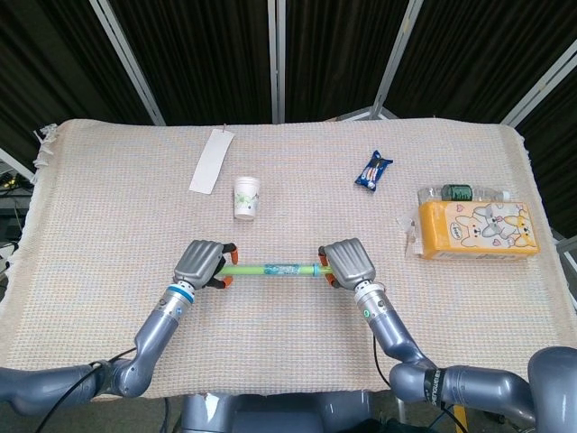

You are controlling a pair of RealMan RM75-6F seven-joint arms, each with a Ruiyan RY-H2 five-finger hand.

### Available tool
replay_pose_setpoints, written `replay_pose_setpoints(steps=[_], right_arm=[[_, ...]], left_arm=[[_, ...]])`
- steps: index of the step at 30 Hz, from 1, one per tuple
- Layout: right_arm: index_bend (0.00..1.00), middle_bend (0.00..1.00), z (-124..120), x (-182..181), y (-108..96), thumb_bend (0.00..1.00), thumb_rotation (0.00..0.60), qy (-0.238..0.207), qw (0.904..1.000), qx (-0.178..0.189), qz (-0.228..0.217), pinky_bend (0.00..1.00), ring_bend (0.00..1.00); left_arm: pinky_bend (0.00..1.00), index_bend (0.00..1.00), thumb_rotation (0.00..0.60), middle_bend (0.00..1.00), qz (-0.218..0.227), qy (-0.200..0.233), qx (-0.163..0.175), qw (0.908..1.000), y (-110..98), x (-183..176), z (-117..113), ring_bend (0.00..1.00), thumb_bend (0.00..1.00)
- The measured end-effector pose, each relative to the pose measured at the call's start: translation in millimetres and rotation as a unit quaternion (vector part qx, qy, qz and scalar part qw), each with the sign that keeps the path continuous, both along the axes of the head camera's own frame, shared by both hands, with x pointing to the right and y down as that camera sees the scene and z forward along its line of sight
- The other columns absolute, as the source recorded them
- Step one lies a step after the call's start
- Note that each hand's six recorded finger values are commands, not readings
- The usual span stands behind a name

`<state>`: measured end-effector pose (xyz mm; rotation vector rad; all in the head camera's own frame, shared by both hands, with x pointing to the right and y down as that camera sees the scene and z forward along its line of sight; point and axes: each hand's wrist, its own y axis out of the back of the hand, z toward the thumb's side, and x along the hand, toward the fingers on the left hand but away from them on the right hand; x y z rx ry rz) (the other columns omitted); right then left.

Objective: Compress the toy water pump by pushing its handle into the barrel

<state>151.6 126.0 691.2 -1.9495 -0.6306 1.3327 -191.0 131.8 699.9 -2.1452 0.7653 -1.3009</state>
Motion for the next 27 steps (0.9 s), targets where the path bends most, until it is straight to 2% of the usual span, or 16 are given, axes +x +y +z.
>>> replay_pose_setpoints(steps=[1, 2, 3, 5, 11, 13, 16, 18, 19, 20, 21, 23, 25, 26, 27], right_arm=[[0.24, 1.0, 0, 1, 0, 0.11, 0.6, 0.001, 1.0, 0.0, 0.001, 1.0, 1.0], [0.13, 1.0, 1, 3, 0, 0.03, 0.6, 0.004, 1.0, 0.0, 0.001, 1.0, 1.0], [0.08, 1.0, 1, 6, 0, 0.01, 0.6, 0.007, 1.0, 0.0, 0.003, 1.0, 1.0], [0.01, 1.0, -1, 14, -1, 0.0, 0.6, 0.013, 0.9999, 0.004, 0.004, 1.0, 1.0], [0.0, 0.98, -10, 37, -1, 0.0, 0.6, 0.018, 0.9995, 0.024, 0.005, 1.0, 1.0], [0.0, 0.96, -15, 47, -1, 0.0, 0.6, 0.019, 0.9993, 0.031, 0.008, 1.0, 0.99], [0.0, 0.91, -26, 65, -2, 0.0, 0.6, 0.016, 0.9986, 0.048, 0.018, 1.0, 0.94], [0.0, 0.81, -35, 76, -2, 0.0, 0.6, 0.011, 0.9979, 0.06, 0.022, 0.98, 0.87], [0.0, 0.72, -39, 82, -3, 0.0, 0.6, 0.01, 0.9974, 0.067, 0.024, 0.91, 0.8], [0.0, 0.62, -45, 90, -3, 0.0, 0.6, 0.007, 0.9965, 0.079, 0.028, 0.79, 0.7], [0.0, 0.54, -50, 97, -3, 0.0, 0.6, 0.005, 0.9956, 0.089, 0.031, 0.68, 0.63], [0.0, 0.27, -64, 115, -3, 0.0, 0.6, -0.004, 0.9927, 0.114, 0.04, 0.34, 0.34], [0.0, 0.08, -76, 131, 0, 0.0, 0.6, -0.013, 0.9896, 0.135, 0.049, 0.11, 0.11], [0.0, 0.02, -83, 142, 2, 0.0, 0.6, -0.017, 0.9875, 0.147, 0.055, 0.03, 0.04], [0.0, 0.0, -89, 151, 5, 0.0, 0.6, -0.019, 0.9859, 0.155, 0.06, 0.01, 0.01]], left_arm=[[1.0, 0.39, 0.6, 0.91, 0.001, -0.001, 0.001, 1.0, 0, 0, 0, 0.85, 0.32], [1.0, 0.23, 0.6, 0.9, 0.001, -0.001, 0.001, 1.0, 0, -1, 0, 0.84, 0.25], [1.0, 0.12, 0.6, 0.88, 0.0, -0.002, 0.0, 1.0, 0, -2, 1, 0.83, 0.18], [0.98, 0.03, 0.6, 0.86, -0.002, -0.012, -0.001, 0.9999, 0, -9, 2, 0.8, 0.13], [0.9, 0.0, 0.6, 0.7, -0.026, -0.031, 0.004, 0.9992, -2, -35, -2, 0.71, 0.09], [0.82, 0.0, 0.6, 0.62, -0.038, -0.03, 0.008, 0.9988, -2, -45, -6, 0.64, 0.08], [0.58, 0.0, 0.6, 0.42, -0.06, -0.026, 0.02, 0.9977, -4, -61, -16, 0.46, 0.05], [0.33, 0.0, 0.6, 0.21, -0.071, -0.022, 0.032, 0.9967, -5, -70, -26, 0.25, 0.02], [0.24, 0.0, 0.6, 0.14, -0.078, -0.021, 0.042, 0.9958, -6, -76, -32, 0.16, 0.0], [0.12, 0.0, 0.6, 0.06, -0.084, -0.021, 0.05, 0.995, -6, -82, -37, 0.07, 0.0], [0.04, 0.0, 0.6, 0.01, -0.089, -0.022, 0.059, 0.994, -6, -88, -43, 0.02, 0.0], [0.0, 0.0, 0.6, 0.0, -0.1, -0.026, 0.082, 0.9912, -5, -105, -60, 0.0, 0.0], [0.0, 0.0, 0.6, 0.0, -0.109, -0.034, 0.102, 0.9882, 0, -122, -77, 0.0, 0.0], [0.0, 0.0, 0.6, 0.0, -0.112, -0.038, 0.109, 0.987, 2, -129, -84, 0.0, 0.0], [0.0, 0.0, 0.6, 0.0, -0.114, -0.043, 0.115, 0.9858, 5, -137, -90, 0.0, 0.0]])
